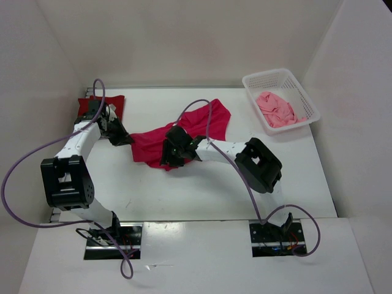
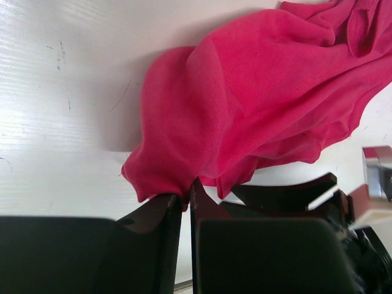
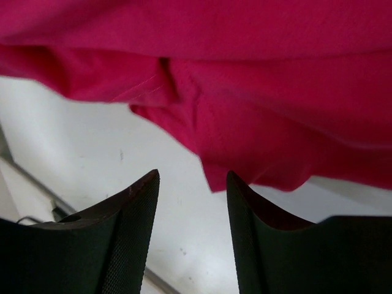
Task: Fold and stack the t-shirts
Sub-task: Flatten out the tshirt
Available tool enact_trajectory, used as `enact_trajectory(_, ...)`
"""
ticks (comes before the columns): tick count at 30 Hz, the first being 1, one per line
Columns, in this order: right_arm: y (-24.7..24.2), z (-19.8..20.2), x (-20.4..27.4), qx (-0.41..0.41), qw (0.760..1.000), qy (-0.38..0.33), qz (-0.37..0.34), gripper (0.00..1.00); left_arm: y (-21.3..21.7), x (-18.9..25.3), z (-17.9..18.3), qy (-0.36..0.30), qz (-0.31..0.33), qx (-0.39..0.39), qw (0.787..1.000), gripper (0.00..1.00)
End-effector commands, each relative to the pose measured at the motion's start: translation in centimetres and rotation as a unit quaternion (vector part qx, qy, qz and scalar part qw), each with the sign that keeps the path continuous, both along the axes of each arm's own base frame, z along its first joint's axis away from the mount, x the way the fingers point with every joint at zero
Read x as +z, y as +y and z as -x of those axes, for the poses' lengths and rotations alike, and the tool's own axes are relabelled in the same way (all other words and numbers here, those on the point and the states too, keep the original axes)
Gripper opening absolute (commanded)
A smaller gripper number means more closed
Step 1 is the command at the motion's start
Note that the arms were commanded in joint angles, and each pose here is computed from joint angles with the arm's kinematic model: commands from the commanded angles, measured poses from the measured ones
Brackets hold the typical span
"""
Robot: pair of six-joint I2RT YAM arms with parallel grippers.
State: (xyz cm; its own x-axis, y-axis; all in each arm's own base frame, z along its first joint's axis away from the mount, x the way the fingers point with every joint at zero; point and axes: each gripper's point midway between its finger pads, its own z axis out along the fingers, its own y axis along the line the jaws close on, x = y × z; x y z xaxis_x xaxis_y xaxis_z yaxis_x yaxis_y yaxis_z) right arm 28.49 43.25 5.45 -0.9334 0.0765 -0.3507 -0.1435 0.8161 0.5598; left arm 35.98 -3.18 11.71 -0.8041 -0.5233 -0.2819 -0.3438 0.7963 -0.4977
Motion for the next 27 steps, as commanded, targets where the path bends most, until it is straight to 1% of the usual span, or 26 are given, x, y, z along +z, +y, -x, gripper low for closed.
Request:
enact_trajectory(1,0.2,-1.3,-0.7,-0.018,0.999,-0.012,0.03,0.53,-0.5,0.6,-0.5,-0.016,0.008,-0.009,1.0,0.14)
enact_trajectory(2,-0.2,-1.2,-1.5,-0.022,0.999,-0.008,0.044,0.53,-0.5,0.6,-0.5,-0.016,0.008,-0.009,1.0,0.14)
enact_trajectory(7,-1.1,-1.8,-1.4,-0.036,0.997,-0.024,0.068,0.53,-0.5,0.6,-0.5,-0.017,0.006,-0.013,1.0,0.14)
enact_trajectory(10,-1.6,-1.5,-3.6,-0.029,0.995,-0.006,0.099,0.52,-0.8,0.6,-0.6,-0.022,0.006,-0.018,1.0,0.14)
enact_trajectory(11,-1.5,-1.3,-3.6,-0.025,0.995,-0.002,0.096,0.49,-0.8,0.6,-0.6,-0.022,0.006,-0.018,1.0,0.14)
enact_trajectory(12,-1.4,-1.2,-3.5,-0.022,0.995,0.001,0.093,0.39,-0.8,0.6,-0.6,-0.022,0.006,-0.018,1.0,0.14)
enact_trajectory(13,-1.2,-1.3,-3.4,-0.022,0.996,-0.002,0.089,0.34,-0.8,0.6,-0.6,-0.022,0.006,-0.018,1.0,0.14)
enact_trajectory(14,-1.2,-1.3,-3.4,-0.022,0.996,-0.002,0.089,0.25,-0.8,0.6,-0.6,-0.022,0.006,-0.018,1.0,0.11)
enact_trajectory(16,-1.3,-1.3,-3.3,-0.015,0.995,-0.005,0.094,0.15,-0.8,0.6,-0.6,-0.022,0.006,-0.018,1.0,0.11)
enact_trajectory(18,-1.1,-1.7,-1.2,-0.019,0.996,-0.02,0.082,0.01,-0.8,0.8,-1.1,-0.025,0.007,-0.014,1.0,0.08)
enact_trajectory(19,-1.8,-2.0,-0.7,-0.026,0.996,-0.023,0.077,0.0,-0.7,1.2,-1.4,-0.031,0.006,-0.014,0.999,0.06)
enact_trajectory(20,-2.2,-2.5,2.1,-0.036,0.997,-0.042,0.058,0.0,-0.7,1.5,-1.7,-0.037,0.006,-0.014,0.999,0.05)
enact_trajectory(22,-4.2,-3.9,5.0,-0.057,0.995,-0.064,0.049,0.0,-0.8,2.7,-2.6,-0.05,-0.001,-0.017,0.999,0.02)
enact_trajectory(23,-5.3,-4.3,8.4,-0.064,0.994,-0.087,0.028,0.0,-1.1,3.4,-3.0,-0.055,-0.004,-0.016,0.998,0.01)
enact_trajectory(24,-6.5,-4.9,9.9,-0.071,0.992,-0.098,0.025,0.0,-1.5,5.0,-4.3,-0.073,-0.005,-0.022,0.997,0.0)
enact_trajectory(25,-7.6,-5.9,11.8,-0.081,0.99,-0.112,0.018,0.0,-1.2,5.9,-5.2,-0.084,-0.012,-0.018,0.996,0.0)
enact_trajectory(26,-10.7,-8.1,13.3,-0.103,0.987,-0.124,0.025,0.0,-1.6,6.3,-6.0,-0.081,-0.009,-0.02,0.996,0.0)
enact_trajectory(27,-11.7,-9.4,17.0,-0.107,0.983,-0.149,-0.002,0.0,-1.5,7.5,-7.1,-0.094,-0.011,-0.02,0.995,0.0)
